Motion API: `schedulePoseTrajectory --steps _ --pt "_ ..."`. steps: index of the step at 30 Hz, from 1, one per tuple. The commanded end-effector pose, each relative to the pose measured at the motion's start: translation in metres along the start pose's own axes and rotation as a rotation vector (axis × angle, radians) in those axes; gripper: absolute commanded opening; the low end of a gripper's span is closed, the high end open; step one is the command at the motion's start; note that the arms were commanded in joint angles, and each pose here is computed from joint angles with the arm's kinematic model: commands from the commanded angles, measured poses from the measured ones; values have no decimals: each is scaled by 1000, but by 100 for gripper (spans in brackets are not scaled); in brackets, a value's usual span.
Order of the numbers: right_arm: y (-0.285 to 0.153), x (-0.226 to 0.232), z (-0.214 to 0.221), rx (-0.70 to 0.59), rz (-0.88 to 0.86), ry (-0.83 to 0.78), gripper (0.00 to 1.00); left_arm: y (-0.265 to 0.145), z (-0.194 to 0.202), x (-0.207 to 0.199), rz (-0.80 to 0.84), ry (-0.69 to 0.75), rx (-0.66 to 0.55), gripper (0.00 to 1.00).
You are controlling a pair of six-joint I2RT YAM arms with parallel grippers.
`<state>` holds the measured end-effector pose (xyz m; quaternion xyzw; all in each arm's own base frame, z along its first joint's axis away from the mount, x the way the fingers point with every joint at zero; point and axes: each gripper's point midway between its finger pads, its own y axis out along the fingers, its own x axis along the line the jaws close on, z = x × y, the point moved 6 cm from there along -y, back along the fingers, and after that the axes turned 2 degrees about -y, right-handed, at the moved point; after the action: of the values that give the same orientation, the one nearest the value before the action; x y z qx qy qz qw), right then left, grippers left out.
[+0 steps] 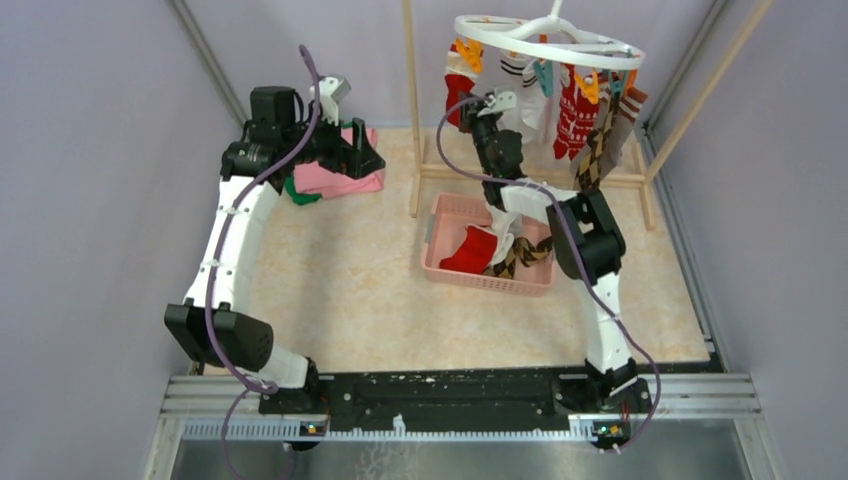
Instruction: Remove the socks clipped to the hanger
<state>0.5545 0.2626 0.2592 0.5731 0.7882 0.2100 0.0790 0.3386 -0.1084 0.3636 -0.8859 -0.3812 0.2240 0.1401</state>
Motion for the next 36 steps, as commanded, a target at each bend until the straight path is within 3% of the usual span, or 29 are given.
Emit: schedulePoseTrajectory --steps 1,7,15,28,36 --pt "-20 45 -121 -256 -152 106 0 -21 -17 -14 0 55 -92 99" --pt "-79 64 -165 -245 -270 237 0 -29 -21 -27 46 48 -130 99" --pt "-163 84 -203 -129 -435 397 0 -37 -32 -49 178 39 -175 99" --pt "-251 49 -239 83 -297 435 0 -20 -45 -117 347 135 -165 99" --pt "-262 34 -248 101 -197 424 0 20 -39 -168 549 135 -87 99"
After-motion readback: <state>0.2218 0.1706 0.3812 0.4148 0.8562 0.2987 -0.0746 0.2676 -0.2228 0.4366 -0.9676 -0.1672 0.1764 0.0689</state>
